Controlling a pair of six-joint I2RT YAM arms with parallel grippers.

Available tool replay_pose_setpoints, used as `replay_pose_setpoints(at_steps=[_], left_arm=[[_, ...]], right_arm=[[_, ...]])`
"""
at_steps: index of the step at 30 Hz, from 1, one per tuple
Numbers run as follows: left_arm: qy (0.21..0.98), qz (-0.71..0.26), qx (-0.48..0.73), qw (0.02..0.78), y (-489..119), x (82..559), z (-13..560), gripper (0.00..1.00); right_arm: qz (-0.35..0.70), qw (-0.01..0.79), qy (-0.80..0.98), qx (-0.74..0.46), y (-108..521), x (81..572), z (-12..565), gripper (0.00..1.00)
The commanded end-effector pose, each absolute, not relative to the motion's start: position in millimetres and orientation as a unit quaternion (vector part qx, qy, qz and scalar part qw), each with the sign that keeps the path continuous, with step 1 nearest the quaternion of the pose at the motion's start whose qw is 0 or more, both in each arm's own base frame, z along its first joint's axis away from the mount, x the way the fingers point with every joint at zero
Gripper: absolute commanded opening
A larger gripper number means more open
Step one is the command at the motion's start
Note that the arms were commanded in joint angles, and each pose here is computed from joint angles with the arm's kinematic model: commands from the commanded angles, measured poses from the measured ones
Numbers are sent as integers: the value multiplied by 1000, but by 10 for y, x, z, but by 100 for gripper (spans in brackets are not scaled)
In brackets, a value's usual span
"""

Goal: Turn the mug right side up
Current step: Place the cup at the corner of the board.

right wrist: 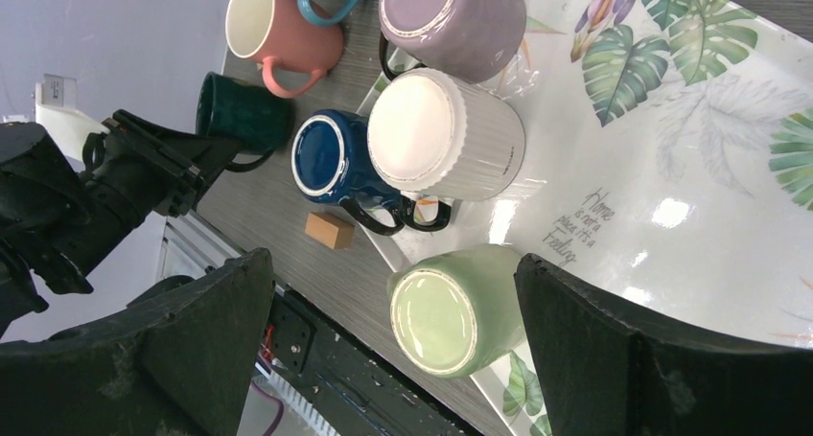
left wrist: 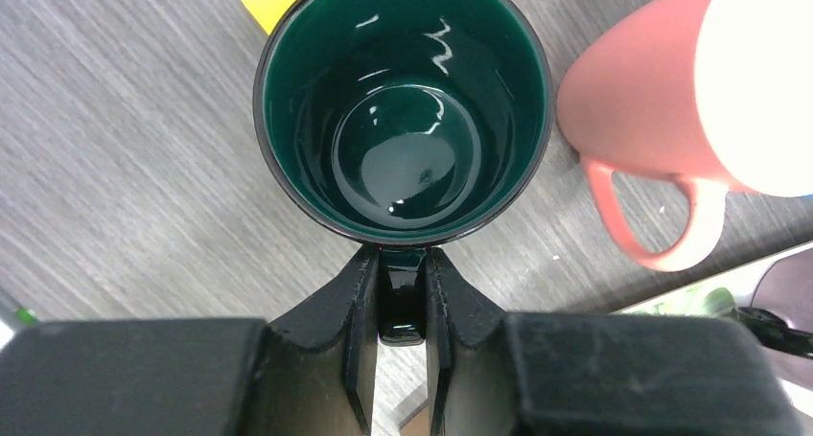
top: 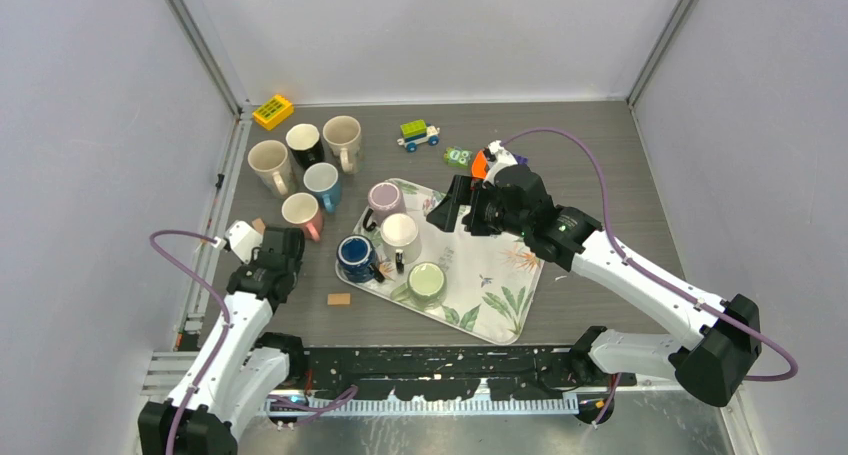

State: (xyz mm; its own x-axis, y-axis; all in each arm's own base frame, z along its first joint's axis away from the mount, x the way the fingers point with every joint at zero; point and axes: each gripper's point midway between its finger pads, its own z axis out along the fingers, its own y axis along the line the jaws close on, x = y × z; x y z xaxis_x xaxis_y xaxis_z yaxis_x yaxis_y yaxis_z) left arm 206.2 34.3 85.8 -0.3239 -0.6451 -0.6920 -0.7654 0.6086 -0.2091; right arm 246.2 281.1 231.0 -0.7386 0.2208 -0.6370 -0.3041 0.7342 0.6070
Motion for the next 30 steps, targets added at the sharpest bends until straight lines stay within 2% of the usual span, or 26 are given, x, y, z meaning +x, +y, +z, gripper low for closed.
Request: replay_pose_setpoints(at_steps=[1, 5, 8, 19, 30], left_arm=[[768, 76, -449, 450, 440, 2379, 1033, 0], [772, 89, -443, 447, 451, 2456, 948, 1], [776, 102, -438, 442, 472, 2501, 916, 5], [793, 99, -422, 428, 425, 2544, 877, 45], [808, 46, -406, 425, 271, 2392, 1175, 68]], right_arm=[[370, 380, 847, -31, 2811, 2504, 2477, 100], [366, 375, 851, -31, 2812, 2509, 2438, 100], [361, 370, 855, -30, 2819, 2521, 2409, 100], [346, 342, 873, -36, 2877, 2534, 2207, 100], [273, 350, 895, -46, 2748, 2563, 1980, 100]])
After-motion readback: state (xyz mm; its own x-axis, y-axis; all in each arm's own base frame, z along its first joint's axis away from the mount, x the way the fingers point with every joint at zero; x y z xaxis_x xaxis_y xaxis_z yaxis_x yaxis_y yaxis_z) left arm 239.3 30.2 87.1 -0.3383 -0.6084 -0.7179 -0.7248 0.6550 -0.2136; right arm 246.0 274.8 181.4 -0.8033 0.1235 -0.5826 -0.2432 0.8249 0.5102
